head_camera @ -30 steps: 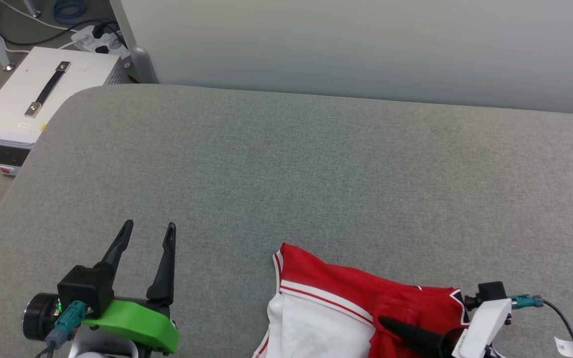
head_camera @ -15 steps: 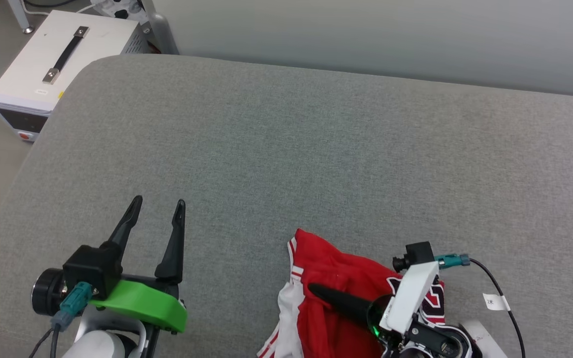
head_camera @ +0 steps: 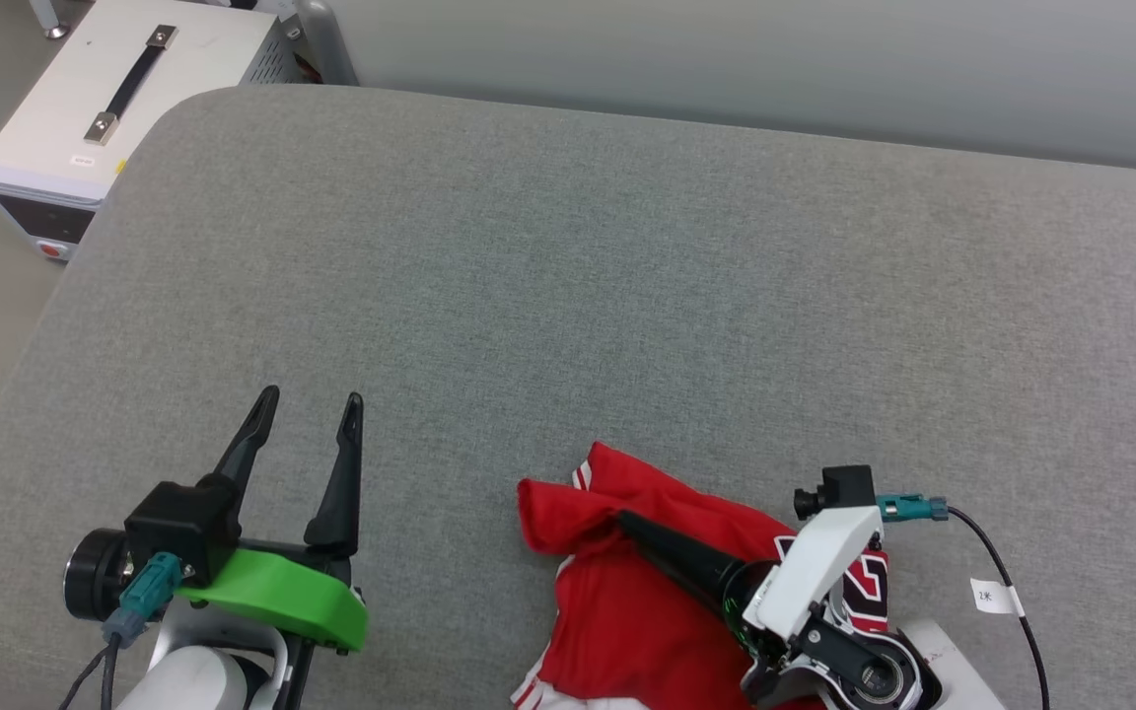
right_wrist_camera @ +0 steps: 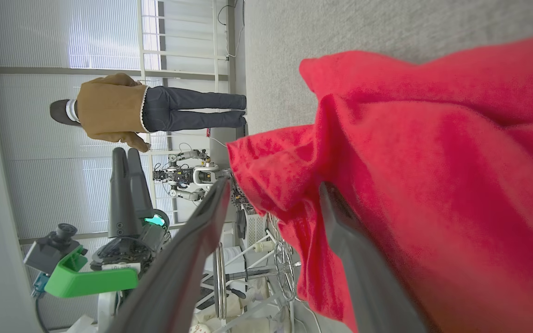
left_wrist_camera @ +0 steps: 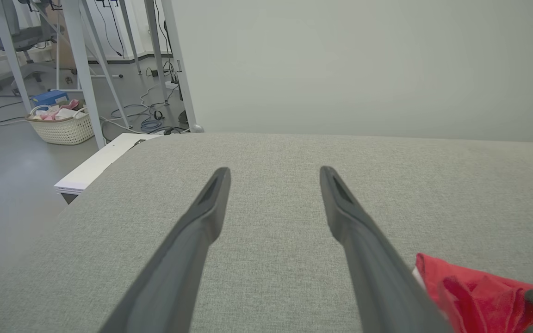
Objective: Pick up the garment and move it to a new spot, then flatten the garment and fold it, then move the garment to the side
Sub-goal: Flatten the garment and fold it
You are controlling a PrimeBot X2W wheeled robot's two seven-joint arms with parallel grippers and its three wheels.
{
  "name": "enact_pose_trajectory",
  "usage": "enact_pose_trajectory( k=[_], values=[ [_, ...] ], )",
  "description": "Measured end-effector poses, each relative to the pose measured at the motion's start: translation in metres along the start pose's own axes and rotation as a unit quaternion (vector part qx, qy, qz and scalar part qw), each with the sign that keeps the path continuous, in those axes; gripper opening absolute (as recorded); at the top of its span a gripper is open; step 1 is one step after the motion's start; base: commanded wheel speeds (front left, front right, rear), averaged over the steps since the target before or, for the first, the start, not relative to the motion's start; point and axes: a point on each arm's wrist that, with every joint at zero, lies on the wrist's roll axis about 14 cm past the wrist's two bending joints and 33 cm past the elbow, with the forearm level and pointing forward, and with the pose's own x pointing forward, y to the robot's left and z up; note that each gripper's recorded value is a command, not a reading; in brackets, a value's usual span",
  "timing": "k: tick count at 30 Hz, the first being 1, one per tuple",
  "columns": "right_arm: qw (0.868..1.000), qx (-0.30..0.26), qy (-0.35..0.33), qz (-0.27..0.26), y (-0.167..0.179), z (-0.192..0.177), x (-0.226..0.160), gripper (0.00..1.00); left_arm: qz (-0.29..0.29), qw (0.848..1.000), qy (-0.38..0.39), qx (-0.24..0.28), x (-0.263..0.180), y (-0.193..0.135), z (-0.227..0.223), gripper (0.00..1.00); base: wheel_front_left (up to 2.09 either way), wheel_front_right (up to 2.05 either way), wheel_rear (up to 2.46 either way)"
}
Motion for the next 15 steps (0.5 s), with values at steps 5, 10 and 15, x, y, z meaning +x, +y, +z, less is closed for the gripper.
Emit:
enact_pose_trajectory(
  k=[5,10,15],
  values=[
    [0.998,-0.049,-0.045,0.019,0.022,0.020,-0.008,1.00,-0.005,1.000,-0.009,0.000,-0.001,-0.003,0.005,1.00,0.00,0.00,0.00],
    [0.973,-0.158,-0.168,0.020,0.047,0.072,-0.034,1.00,-0.011,1.000,-0.020,-0.001,-0.003,-0.007,0.012,1.00,0.00,0.00,0.00],
    [0.912,-0.283,-0.295,-0.030,0.053,0.126,-0.078,1.00,-0.014,1.000,-0.024,-0.003,-0.006,-0.010,0.014,1.00,0.00,0.00,0.00]
  ],
)
